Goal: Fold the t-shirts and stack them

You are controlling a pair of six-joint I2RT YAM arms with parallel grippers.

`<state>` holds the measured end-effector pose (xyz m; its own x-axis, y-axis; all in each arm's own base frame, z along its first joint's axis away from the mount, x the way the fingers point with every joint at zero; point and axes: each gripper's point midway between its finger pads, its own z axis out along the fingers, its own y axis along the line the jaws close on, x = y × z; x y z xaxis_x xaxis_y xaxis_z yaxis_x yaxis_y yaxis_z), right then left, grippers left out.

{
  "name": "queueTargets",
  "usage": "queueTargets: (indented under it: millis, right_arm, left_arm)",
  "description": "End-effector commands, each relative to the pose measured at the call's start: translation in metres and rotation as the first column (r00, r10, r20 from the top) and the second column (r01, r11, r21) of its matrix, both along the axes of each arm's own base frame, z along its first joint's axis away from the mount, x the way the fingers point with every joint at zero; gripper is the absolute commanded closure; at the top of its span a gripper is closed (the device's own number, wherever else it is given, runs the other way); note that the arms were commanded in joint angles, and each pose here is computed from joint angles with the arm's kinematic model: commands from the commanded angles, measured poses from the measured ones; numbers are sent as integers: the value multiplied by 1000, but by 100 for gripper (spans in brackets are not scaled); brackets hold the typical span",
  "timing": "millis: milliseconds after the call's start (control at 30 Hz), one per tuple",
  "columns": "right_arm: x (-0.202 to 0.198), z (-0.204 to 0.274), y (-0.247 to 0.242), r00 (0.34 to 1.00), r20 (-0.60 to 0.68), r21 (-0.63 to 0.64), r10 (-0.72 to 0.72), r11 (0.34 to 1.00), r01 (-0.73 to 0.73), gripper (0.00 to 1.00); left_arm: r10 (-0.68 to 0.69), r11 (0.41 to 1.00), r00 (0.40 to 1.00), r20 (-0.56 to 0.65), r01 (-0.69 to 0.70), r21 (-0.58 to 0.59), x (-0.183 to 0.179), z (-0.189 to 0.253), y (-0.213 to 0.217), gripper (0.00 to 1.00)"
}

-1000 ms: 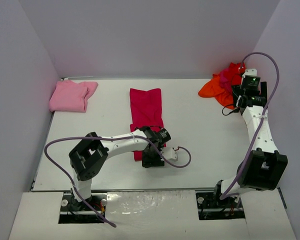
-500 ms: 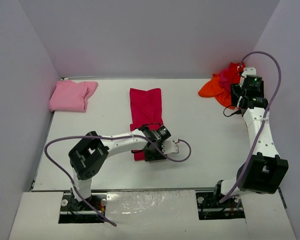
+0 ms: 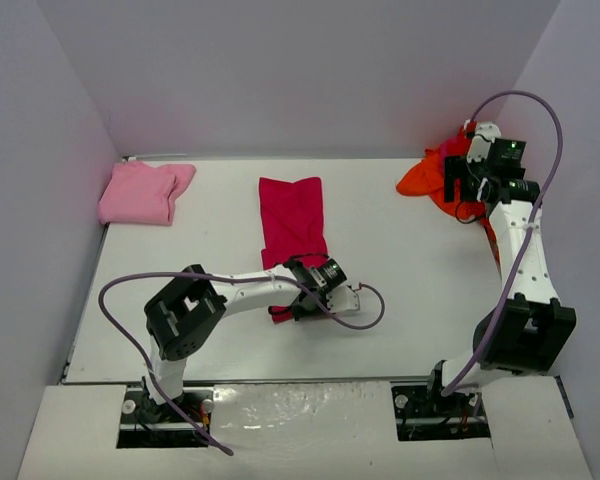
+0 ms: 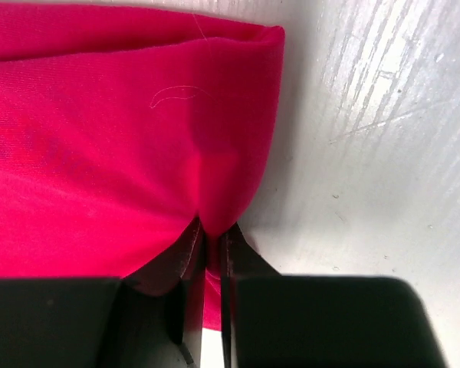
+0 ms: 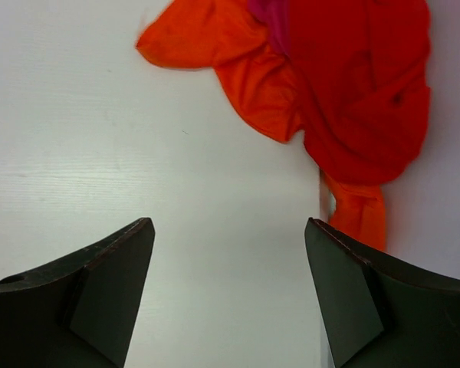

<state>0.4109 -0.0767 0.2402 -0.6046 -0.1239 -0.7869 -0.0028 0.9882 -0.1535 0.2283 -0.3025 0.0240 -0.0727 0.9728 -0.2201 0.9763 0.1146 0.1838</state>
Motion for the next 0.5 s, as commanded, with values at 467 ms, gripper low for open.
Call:
queueTargets:
  millis: [467]
  right_arm:
    - [31, -94, 199, 687, -232, 475, 688, 697, -538, 37]
  left_arm:
    - [-88, 995, 984, -157, 93, 25, -58, 67, 26, 100]
